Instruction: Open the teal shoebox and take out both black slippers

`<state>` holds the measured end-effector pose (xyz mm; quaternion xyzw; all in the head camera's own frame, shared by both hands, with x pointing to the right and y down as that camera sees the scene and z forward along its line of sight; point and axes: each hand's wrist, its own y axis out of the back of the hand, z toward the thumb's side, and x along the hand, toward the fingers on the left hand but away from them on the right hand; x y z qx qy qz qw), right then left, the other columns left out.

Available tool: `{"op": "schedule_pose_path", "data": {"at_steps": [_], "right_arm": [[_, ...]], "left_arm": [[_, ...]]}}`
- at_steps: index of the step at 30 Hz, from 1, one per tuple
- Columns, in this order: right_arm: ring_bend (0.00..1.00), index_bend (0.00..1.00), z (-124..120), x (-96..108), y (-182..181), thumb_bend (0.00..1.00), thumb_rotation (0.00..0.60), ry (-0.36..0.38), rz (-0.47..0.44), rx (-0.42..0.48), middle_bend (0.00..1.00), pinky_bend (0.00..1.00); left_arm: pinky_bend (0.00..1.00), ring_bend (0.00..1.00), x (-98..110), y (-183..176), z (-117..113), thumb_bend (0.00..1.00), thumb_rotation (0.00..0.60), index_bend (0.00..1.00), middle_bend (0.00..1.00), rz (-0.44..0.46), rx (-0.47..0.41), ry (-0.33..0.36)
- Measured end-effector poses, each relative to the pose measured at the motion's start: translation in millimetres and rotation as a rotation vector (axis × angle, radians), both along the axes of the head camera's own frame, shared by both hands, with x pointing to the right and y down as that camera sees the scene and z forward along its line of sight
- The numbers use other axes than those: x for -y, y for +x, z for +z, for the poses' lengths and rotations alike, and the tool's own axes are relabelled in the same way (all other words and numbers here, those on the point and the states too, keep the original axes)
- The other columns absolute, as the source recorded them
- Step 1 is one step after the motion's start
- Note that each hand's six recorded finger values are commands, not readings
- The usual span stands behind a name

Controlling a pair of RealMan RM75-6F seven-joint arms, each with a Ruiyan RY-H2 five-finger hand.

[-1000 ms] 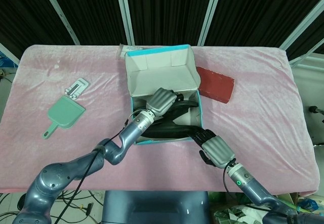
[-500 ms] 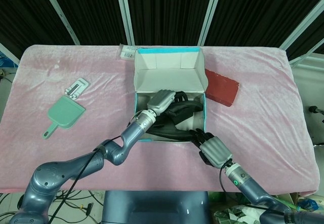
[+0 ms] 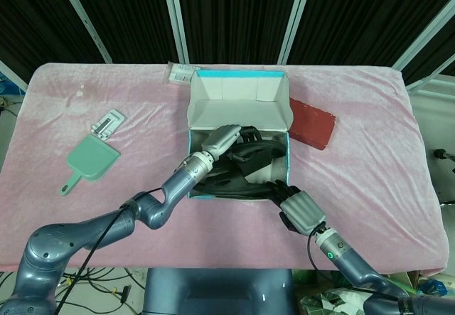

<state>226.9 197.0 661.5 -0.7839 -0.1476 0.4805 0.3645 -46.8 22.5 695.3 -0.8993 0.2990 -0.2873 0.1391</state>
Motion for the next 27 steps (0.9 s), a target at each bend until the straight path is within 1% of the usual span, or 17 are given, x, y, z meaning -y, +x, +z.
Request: {"op": "schedule_pose_path", "data": {"at_steps": [3,5,10,13,18,20,22,27], "right_arm": [[0.00,0.21,0,2,0,0.61,0.600,-0.001,0.006,0.001,0.07,0.14],[0.00,0.21,0,2,1,0.61,0.600,-0.002,0.009,-0.001,0.07,0.14],[0.00,0.21,2,4,3,0.61,0.600,-0.008,0.018,-0.006,0.07,0.14],[0.00,0.21,3,5,4,0.61,0.600,-0.009,0.025,-0.009,0.07,0.14],[0.00,0.21,3,9,9,0.61,0.600,-0.004,0.038,-0.019,0.07,0.14],[0.00,0.21,3,10,10,0.61,0.600,-0.002,0.042,-0.021,0.07,0.14],[0.00,0.21,4,11,10,0.61,0.600,-0.002,0.043,-0.023,0.07,0.14],[0.00,0.21,4,11,11,0.61,0.600,-0.003,0.049,-0.025,0.07,0.14]], "left_arm": [[0.68,0.41,-3,-7,0,0.52,0.600,0.39,0.52,0.032,0.018,-0.008],[0.67,0.41,-5,-11,2,0.52,0.600,0.40,0.52,0.056,0.035,-0.001],[0.67,0.41,-6,-16,0,0.52,0.600,0.40,0.52,0.059,0.026,0.029],[0.66,0.41,-4,-20,0,0.52,0.600,0.40,0.52,0.074,0.041,0.064],[0.65,0.40,0,-27,1,0.52,0.600,0.40,0.52,0.113,0.102,0.150],[0.64,0.40,1,-29,1,0.52,0.600,0.40,0.52,0.121,0.112,0.165],[0.64,0.40,0,-28,1,0.52,0.600,0.40,0.52,0.116,0.104,0.150],[0.63,0.40,0,-27,-1,0.52,0.600,0.40,0.52,0.075,0.041,0.070]]}}
